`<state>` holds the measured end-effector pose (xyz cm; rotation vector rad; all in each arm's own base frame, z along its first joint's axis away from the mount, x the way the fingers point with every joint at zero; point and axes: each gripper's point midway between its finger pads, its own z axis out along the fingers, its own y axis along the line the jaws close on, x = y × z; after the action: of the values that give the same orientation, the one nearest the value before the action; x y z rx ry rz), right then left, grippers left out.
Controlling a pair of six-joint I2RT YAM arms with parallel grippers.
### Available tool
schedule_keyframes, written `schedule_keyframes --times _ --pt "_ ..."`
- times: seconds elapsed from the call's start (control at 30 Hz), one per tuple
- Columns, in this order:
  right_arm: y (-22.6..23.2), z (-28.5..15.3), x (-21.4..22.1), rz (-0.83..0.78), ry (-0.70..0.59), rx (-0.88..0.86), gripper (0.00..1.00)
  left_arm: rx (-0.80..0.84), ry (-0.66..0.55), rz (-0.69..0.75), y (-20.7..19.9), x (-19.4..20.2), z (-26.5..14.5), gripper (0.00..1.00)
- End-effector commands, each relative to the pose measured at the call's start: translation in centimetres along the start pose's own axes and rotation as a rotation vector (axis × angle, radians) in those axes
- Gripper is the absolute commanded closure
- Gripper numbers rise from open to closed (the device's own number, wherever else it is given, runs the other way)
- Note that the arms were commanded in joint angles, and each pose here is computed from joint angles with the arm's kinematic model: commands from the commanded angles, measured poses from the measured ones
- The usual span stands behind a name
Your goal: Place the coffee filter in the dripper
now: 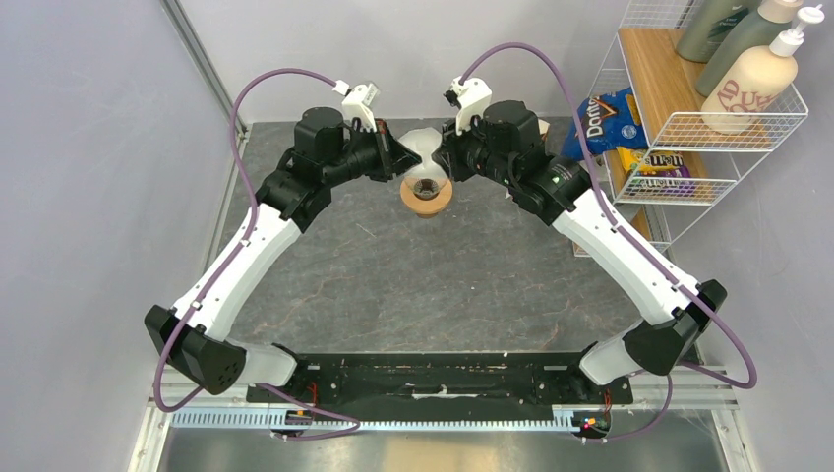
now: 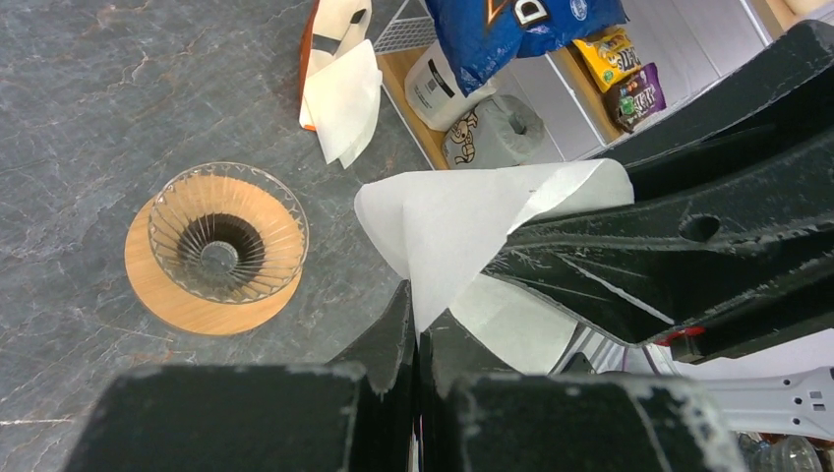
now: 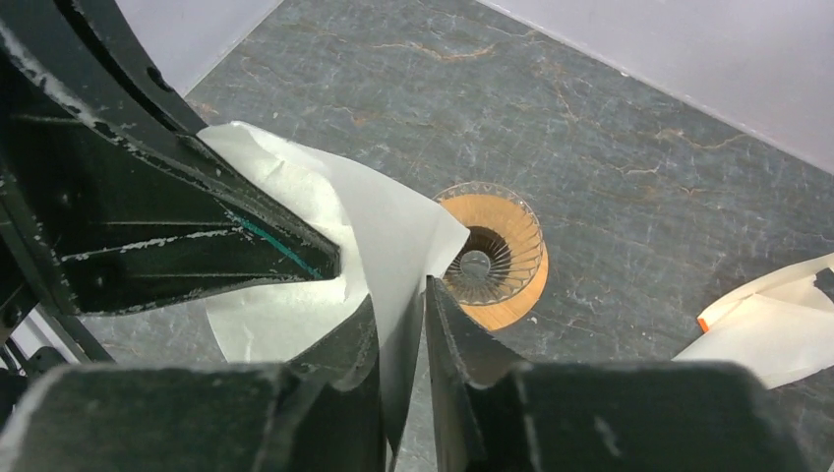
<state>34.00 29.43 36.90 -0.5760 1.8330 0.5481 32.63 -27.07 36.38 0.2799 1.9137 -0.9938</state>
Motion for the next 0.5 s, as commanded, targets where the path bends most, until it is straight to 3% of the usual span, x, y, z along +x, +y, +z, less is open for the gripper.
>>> schedule_keyframes --times 0.0,0.2,0.47 --pt "-0.05 -0.34 -2.01 0.016 -0.047 0.015 0.78 0.025 -0.078 0.011 -1.47 -1.74 -0.65 0.98" --pt "-0.10 -0.29 -2.04 0.018 -0.048 0.019 1.00 -0.009 -0.094 0.061 -1.61 -1.53 -0.58 0.98" --pt "-0.52 -0.92 -2.60 -0.005 -0.071 0.039 1.00 -0.055 -0.108 0.096 -0.75 -1.55 -0.64 0.98"
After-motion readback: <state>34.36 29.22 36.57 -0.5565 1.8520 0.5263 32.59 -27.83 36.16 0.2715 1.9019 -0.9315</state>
